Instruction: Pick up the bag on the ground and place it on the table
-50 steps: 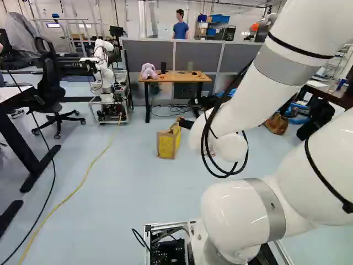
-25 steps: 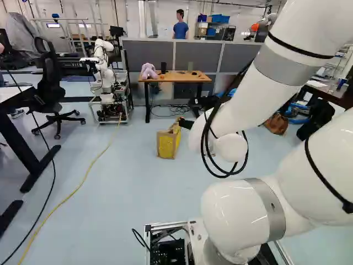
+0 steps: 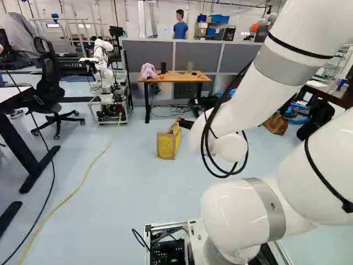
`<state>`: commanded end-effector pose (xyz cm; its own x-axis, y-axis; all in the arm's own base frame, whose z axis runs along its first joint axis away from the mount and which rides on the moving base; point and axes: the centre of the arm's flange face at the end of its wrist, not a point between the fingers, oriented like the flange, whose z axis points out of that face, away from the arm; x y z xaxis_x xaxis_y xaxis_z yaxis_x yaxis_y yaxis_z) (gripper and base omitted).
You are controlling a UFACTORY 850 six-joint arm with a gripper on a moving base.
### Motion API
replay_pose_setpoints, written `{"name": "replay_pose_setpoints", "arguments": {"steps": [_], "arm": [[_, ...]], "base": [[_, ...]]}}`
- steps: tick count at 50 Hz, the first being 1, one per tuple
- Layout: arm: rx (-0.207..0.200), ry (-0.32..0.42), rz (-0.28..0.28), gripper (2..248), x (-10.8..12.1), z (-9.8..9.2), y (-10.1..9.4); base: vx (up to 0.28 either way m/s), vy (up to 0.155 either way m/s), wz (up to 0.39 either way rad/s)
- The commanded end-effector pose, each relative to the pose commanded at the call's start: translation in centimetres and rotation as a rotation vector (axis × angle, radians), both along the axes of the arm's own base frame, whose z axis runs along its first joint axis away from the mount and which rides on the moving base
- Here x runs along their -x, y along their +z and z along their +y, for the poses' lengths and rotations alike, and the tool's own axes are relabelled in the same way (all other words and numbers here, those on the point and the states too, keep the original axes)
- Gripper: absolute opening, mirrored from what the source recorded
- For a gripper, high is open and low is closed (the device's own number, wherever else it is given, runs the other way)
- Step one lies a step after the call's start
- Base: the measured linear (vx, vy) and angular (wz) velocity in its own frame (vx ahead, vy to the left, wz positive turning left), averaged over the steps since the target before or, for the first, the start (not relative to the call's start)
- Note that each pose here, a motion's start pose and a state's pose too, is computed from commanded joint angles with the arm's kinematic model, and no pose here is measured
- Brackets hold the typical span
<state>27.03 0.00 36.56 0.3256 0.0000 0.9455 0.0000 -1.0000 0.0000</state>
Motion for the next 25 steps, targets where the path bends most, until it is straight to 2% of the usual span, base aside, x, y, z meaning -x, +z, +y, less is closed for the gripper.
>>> {"name": "replay_pose_setpoints", "arguments": {"steps": [12,25], "arm": [[0.000,0.000,0.000,247,0.00,0.00,0.00],[0.000,0.000,0.000,247,0.00,0.00,0.00]], "base": [[0.086,0.002,-0.006],[0.157,0.001,-0.010]]}}
